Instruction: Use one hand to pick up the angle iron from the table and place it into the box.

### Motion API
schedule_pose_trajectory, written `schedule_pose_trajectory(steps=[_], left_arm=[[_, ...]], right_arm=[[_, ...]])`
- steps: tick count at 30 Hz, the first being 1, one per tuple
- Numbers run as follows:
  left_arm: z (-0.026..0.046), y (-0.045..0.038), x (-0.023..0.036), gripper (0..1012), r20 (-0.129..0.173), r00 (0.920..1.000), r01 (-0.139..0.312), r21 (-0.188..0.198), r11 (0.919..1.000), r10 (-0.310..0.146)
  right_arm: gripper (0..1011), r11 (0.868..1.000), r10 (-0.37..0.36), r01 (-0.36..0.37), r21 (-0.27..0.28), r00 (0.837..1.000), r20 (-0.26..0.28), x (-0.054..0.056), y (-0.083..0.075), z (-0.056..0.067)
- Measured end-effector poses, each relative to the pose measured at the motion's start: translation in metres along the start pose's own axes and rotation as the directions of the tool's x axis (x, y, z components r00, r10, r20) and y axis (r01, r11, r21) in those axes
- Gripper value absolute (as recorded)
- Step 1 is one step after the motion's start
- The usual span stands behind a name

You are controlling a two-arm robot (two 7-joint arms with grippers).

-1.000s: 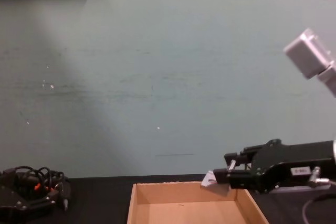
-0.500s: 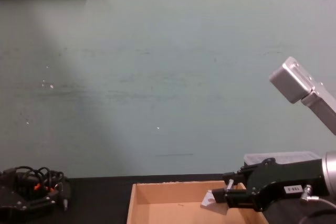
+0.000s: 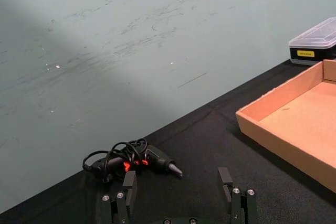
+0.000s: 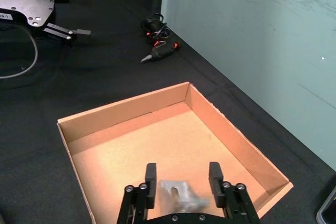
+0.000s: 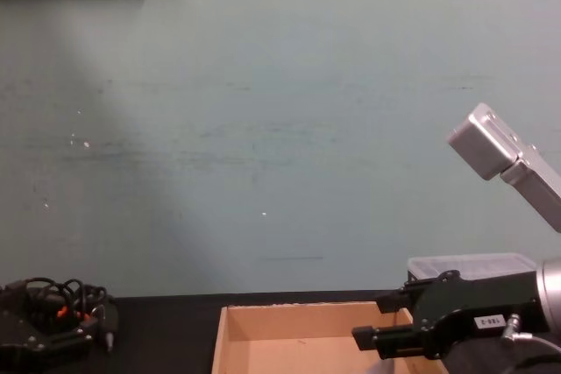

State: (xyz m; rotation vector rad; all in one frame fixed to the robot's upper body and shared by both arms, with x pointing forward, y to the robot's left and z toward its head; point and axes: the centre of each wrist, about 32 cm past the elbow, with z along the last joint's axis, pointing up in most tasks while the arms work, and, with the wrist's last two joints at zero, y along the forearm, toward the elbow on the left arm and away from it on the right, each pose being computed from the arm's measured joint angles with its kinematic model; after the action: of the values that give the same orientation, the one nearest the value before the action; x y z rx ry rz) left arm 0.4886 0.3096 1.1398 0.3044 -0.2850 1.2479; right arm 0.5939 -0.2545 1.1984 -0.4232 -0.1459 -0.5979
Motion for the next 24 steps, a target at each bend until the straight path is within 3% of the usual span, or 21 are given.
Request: schedule_pose_trajectory(steps=[14, 24], left_arm=[[0.0000, 0.0000, 0.0000, 1000, 0.000, 1.0000, 0.000, 0.000, 1.0000, 0.000], [0.0000, 0.0000, 0.0000, 1000, 0.000, 1.0000, 0.000, 0.000, 1.0000, 0.000]], right_arm=[[1000, 1.000, -0.012, 0.012, 0.016, 1.000, 0.001, -0.001, -0.004, 0.000], [1004, 0.998, -0.036, 0.036, 0.057, 0.999, -0.005, -0.003, -0.014, 0.003]])
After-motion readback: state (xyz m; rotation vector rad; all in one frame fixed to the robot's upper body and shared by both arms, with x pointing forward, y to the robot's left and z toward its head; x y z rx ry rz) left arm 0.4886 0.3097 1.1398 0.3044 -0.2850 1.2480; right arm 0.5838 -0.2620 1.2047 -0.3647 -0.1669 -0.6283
